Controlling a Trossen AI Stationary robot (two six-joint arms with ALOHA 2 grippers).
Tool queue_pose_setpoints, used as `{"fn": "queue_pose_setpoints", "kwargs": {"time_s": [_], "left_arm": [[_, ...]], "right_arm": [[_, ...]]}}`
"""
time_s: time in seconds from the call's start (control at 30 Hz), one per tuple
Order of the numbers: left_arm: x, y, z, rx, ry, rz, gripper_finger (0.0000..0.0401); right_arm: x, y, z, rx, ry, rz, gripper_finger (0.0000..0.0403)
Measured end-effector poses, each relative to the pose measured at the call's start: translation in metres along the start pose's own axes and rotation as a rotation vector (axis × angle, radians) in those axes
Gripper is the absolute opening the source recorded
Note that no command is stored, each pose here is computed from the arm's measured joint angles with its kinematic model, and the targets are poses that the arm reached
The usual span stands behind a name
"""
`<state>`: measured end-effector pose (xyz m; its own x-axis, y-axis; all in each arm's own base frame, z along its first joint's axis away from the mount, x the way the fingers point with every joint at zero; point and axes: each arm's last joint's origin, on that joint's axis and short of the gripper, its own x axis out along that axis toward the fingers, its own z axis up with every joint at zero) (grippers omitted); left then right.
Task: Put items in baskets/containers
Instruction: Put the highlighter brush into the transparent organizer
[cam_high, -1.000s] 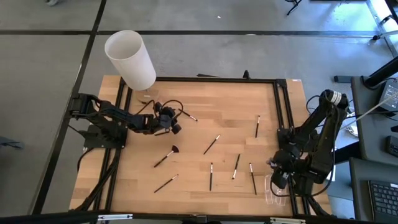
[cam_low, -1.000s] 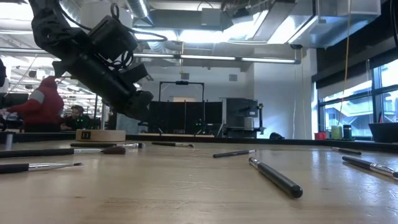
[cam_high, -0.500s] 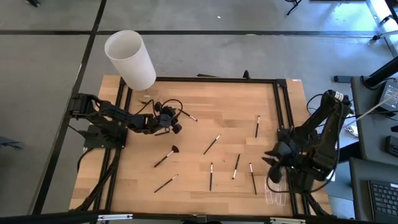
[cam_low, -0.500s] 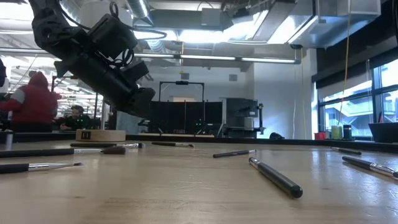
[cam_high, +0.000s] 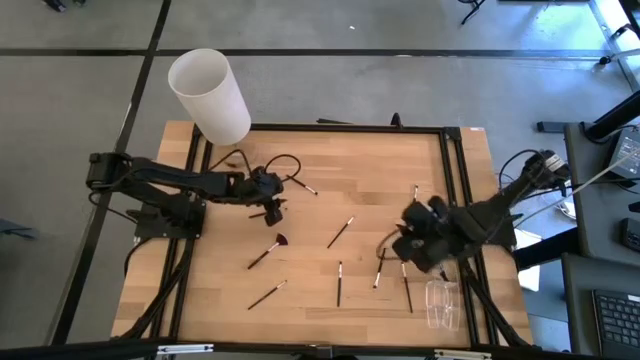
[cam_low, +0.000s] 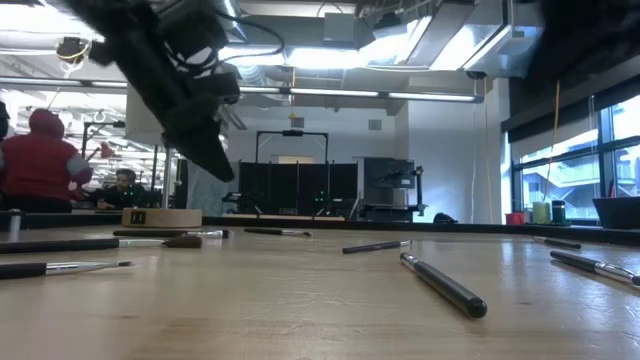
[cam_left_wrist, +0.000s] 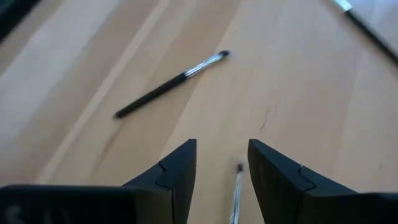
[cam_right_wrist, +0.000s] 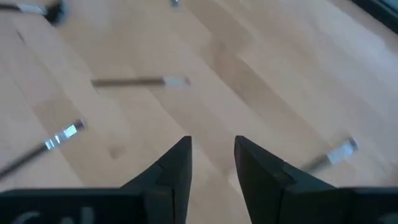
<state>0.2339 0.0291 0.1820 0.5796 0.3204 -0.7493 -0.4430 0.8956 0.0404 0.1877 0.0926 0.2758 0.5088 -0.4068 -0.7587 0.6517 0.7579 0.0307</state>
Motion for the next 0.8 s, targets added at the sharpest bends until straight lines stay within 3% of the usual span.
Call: {"fn": "queue_pose_setpoints", "kwargs": {"time_s": [0.13,0.5,0.8], "left_arm": [[-0.008,-0.003,0.004,0.007,0.06,0.048,0.0141],[-0.008,-0.015,0.002,0.005,0.051,0.022,0.0141],[-0.01,-0.024,-0.001,0.018,0.063,-0.035,0.0141]], "right_arm": [[0.017,0.005,0.03,-0.034,-0.064,0.086,0.0122],[0.062,0.031,0.097,-0.187,-0.336,0.382,0.0122],[0.099,-0.002,0.121,-0.184,-0.315,0.235,0.0122]]}}
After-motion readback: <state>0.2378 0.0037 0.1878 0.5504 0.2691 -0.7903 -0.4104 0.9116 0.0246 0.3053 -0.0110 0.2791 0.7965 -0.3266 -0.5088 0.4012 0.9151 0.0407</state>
